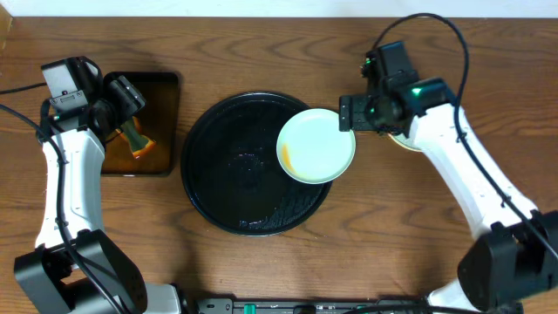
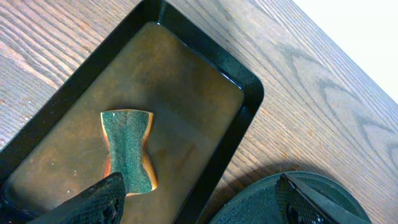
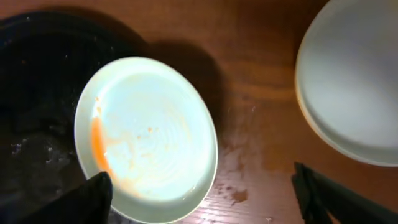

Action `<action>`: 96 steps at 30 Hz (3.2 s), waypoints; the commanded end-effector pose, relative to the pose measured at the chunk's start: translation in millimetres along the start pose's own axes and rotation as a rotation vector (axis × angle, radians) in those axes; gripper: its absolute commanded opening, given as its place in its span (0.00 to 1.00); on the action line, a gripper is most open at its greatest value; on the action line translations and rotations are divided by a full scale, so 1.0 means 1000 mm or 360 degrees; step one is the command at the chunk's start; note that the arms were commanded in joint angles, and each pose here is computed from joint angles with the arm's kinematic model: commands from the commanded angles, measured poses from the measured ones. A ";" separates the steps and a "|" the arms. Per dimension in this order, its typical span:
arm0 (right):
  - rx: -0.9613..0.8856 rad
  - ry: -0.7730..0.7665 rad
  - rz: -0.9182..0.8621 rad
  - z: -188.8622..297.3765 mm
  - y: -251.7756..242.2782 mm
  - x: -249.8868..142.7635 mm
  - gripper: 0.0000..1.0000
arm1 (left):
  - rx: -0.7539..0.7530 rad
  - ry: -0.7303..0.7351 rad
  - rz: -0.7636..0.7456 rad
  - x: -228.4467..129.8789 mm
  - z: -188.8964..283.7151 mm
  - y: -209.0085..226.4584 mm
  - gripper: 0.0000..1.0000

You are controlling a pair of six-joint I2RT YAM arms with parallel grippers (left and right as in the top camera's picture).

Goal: Clean dirty plates on tray and stack at the side
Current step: 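Carry the light-blue plate with the right gripper toward the plate stack, then lower the light-blue plate onto the stacked plates and release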

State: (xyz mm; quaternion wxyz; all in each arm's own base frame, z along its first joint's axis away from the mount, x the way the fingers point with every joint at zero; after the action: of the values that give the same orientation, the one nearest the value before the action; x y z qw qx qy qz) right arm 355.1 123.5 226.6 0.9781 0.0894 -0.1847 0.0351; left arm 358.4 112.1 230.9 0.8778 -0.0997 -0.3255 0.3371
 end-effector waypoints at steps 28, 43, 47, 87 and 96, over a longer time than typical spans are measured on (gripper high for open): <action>0.0840 0.0323 -0.0293 -0.112 -0.051 -0.002 0.01 | 0.0002 -0.0002 -0.0003 0.001 0.000 0.001 0.78; -0.0395 -0.0540 0.0552 0.044 0.028 0.015 0.02 | 0.0002 -0.0002 -0.0003 0.001 0.000 0.001 0.78; -0.0855 -0.0697 0.0898 0.048 0.084 -0.003 0.02 | 0.0002 -0.0002 -0.0003 0.001 0.000 0.001 0.78; -0.0032 0.0312 0.0831 -0.109 0.085 -0.055 0.40 | 0.0002 -0.0002 -0.0003 0.001 0.000 0.001 0.78; -0.0269 0.0232 0.0939 -0.107 0.104 -0.065 0.01 | 0.0002 -0.0002 -0.0004 0.001 0.000 0.001 0.78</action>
State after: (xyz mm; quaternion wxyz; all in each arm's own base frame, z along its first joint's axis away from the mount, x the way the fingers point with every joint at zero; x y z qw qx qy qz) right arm 323.0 237.0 116.3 0.9444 -0.0248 -0.1153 0.3070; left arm 358.5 111.9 230.9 0.8778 -0.1011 -0.3254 0.3366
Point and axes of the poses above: each gripper's point midway between its finger pads, its own z axis back along the fingers, its own y axis along the line the jaws close on, x = y × z, the point moved 9 cm from there along z, back along the fingers, and after that the axes turned 4 degrees about z, right-handed, at the moved point
